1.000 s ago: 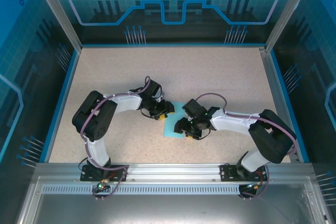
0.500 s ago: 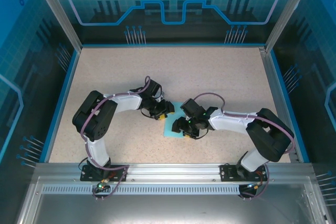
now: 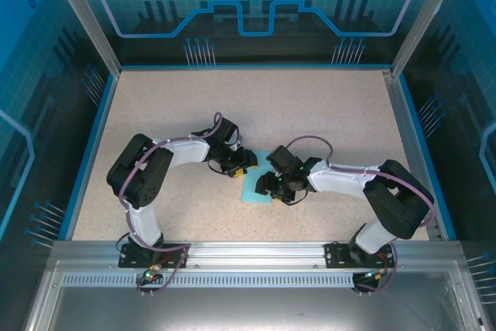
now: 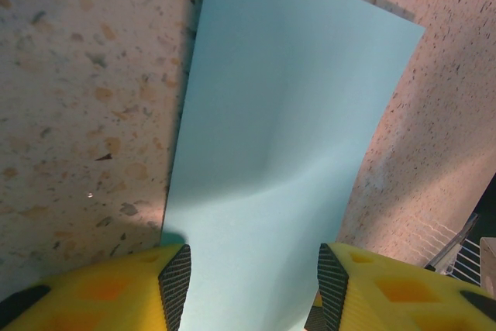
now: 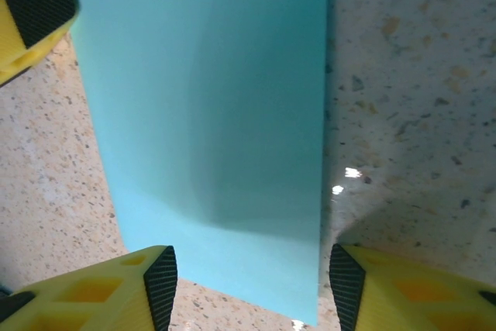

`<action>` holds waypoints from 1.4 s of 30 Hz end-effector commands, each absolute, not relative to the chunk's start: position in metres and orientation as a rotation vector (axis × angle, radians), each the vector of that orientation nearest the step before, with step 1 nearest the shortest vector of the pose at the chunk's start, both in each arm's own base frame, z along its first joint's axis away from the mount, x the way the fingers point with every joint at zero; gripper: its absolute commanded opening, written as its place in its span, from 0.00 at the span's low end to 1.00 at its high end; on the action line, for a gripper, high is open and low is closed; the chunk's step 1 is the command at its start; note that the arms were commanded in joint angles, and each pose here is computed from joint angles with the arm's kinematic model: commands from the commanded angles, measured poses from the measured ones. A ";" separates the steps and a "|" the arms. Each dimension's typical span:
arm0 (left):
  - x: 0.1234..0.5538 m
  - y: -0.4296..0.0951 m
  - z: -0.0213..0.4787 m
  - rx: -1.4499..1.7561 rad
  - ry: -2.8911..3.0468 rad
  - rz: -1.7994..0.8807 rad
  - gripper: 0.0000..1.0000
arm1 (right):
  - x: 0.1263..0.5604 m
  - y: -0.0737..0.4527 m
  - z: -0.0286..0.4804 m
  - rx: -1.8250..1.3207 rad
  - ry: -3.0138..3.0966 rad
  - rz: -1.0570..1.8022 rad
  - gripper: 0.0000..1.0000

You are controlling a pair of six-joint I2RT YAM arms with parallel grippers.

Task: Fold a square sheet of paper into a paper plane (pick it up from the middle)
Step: Third fold the triangle at the center of the table.

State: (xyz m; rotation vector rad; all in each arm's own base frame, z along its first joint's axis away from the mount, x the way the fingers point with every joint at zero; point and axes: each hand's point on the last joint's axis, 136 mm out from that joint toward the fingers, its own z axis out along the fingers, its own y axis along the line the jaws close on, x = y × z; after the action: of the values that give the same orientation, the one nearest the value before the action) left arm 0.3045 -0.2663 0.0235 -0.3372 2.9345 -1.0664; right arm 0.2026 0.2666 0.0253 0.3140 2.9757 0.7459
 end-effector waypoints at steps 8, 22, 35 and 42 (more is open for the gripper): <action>0.290 -0.249 -0.008 -0.405 3.038 -0.897 0.51 | 0.191 0.287 0.034 0.296 2.981 0.937 0.56; 0.291 -0.249 -0.004 -0.399 3.028 -0.904 0.51 | 0.191 0.274 0.044 0.426 2.903 0.938 0.28; 0.299 -0.263 0.021 -0.345 2.965 -1.033 0.51 | 0.211 0.287 0.056 0.433 2.835 0.970 0.07; 0.298 -0.263 0.025 -0.339 2.962 -1.042 0.51 | 0.227 0.300 0.049 0.412 2.827 0.969 0.07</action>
State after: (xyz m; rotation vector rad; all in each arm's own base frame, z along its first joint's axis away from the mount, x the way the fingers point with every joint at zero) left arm 0.3048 -0.2666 0.0253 -0.3343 2.9303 -1.0705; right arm 0.2166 0.2916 0.0461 0.4518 2.8637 0.9660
